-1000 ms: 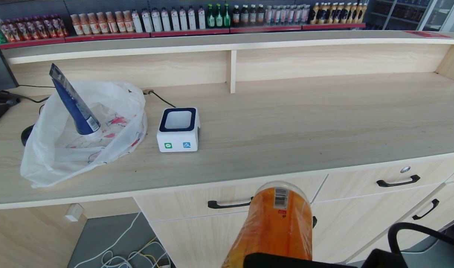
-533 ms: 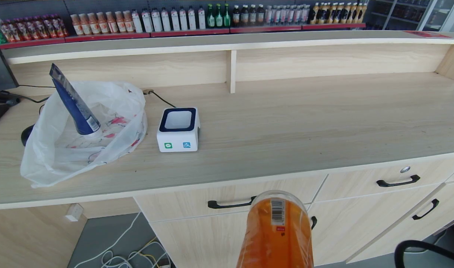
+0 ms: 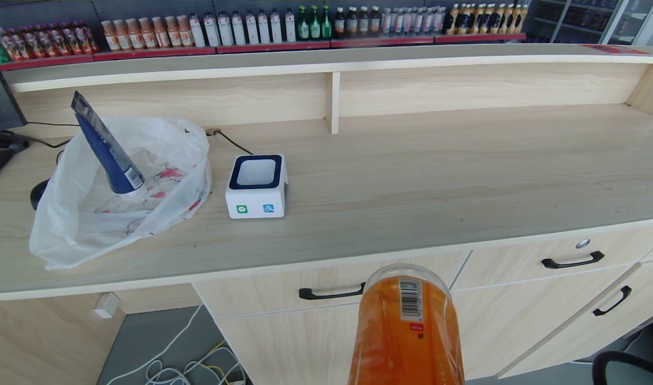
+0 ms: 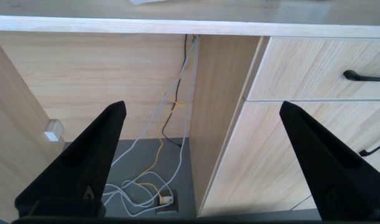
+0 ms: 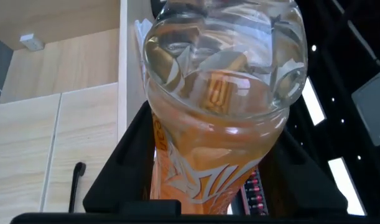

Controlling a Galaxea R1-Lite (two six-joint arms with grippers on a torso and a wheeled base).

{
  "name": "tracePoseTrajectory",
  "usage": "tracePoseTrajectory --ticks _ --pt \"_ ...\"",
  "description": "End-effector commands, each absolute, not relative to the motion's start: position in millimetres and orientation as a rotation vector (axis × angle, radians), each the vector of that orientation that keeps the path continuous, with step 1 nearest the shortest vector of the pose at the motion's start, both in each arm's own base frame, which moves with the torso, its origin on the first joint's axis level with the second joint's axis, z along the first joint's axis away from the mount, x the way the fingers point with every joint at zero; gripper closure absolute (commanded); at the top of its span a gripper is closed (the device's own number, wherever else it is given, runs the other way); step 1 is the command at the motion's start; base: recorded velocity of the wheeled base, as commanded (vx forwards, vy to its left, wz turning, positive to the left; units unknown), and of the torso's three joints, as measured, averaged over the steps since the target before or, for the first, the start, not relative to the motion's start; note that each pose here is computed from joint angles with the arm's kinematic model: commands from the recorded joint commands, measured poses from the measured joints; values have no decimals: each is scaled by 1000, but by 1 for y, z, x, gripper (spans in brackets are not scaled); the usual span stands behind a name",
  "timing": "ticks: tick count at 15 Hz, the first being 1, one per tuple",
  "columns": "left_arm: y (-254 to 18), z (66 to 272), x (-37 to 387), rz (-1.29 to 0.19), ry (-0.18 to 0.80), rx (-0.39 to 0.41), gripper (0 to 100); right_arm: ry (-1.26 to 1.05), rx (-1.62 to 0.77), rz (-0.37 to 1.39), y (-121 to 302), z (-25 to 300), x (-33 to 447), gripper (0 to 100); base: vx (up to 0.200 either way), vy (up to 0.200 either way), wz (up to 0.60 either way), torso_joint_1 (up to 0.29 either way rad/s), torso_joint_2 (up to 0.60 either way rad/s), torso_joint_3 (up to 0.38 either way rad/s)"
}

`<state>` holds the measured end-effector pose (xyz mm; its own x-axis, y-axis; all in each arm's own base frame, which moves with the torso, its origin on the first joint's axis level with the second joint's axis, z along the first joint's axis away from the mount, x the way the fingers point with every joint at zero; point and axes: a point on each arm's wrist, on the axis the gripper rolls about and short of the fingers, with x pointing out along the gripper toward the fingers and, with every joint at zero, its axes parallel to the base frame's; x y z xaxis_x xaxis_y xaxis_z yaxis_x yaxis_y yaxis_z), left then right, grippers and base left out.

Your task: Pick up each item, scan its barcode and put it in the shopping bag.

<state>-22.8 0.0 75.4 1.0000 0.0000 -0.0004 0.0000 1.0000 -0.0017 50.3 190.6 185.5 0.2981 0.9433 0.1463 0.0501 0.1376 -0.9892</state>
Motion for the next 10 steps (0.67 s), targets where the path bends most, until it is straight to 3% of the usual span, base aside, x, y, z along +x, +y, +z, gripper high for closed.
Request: tracePoseTrajectory --ticks 1,10 --pt "0 75 -23 0 2 -2 0 -1070 -1263 866 191 184 50 100 0 0 0 0 0 0" --pt "0 75 -23 0 0 -3 0 -1131 -1299 795 190 188 50 100 0 0 0 0 0 0"
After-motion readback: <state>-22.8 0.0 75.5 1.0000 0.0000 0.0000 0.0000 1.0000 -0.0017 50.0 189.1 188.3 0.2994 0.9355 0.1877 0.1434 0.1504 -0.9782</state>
